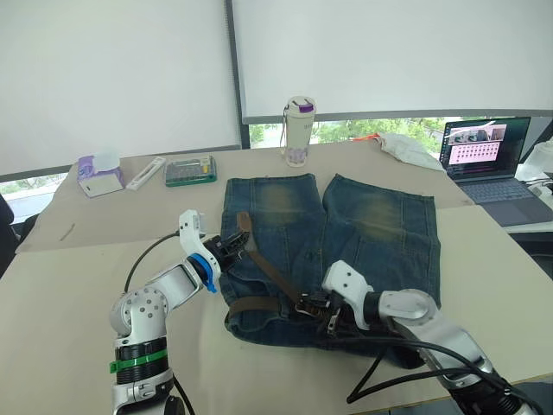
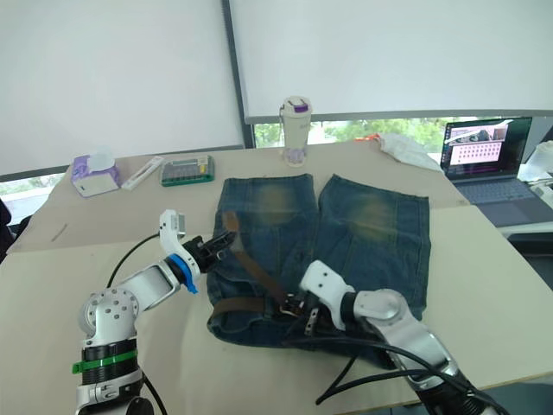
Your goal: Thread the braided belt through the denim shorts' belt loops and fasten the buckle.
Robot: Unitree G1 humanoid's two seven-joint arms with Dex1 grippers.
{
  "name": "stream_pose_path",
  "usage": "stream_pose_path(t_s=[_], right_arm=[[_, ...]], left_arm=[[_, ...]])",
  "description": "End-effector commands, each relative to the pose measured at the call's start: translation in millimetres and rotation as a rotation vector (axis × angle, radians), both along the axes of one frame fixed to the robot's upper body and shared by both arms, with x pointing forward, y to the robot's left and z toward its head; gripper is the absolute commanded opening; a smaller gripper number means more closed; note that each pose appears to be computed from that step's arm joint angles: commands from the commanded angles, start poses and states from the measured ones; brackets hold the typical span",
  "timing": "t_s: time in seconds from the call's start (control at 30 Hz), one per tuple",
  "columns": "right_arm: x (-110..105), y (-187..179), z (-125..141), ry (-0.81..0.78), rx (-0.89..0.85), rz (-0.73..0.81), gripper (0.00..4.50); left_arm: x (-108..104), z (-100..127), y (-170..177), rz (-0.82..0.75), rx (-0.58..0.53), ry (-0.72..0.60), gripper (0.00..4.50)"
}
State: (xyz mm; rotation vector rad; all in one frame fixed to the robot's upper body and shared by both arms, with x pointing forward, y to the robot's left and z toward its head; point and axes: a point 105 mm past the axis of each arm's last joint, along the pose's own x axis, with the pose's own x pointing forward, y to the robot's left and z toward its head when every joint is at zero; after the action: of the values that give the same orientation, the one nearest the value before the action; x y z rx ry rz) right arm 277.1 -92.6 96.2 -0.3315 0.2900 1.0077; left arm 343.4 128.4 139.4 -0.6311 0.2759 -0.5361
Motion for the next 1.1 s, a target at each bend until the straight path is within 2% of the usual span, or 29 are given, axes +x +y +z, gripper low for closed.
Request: stream_pose_path(t_s=[0.03, 0.3, 0.5, 0.63, 0.77, 1.1], right_arm=[[-9, 2, 22, -0.019, 0.095, 0.028, 0.02], [-18, 8, 10, 0.021, 0.065, 0.056, 0.02], [-14, 6, -21, 0.072, -0.074, 0.055, 0.02], [-13, 6, -18, 0.067, -0.048, 0.053, 0.02], [-19, 11, -1, 0.07, 0.075, 0.073, 0.02], [-20, 12, 21, 0.016, 0.207, 0.049, 0.02]], left_arm=[[0, 8, 2, 0.002, 0.013, -0.051, 0.0], [-4, -3, 7, 0.002, 0.038, -0.035, 0.0], [-4, -2, 8, 0.005, 0.041, -0.039, 0.0], [-4, -2, 10, 0.011, 0.042, -0.041, 0.0], [-5, -3, 13, 0.018, 0.043, -0.038, 0.0], [-4, -4, 11, 0.019, 0.038, -0.039, 0.0]])
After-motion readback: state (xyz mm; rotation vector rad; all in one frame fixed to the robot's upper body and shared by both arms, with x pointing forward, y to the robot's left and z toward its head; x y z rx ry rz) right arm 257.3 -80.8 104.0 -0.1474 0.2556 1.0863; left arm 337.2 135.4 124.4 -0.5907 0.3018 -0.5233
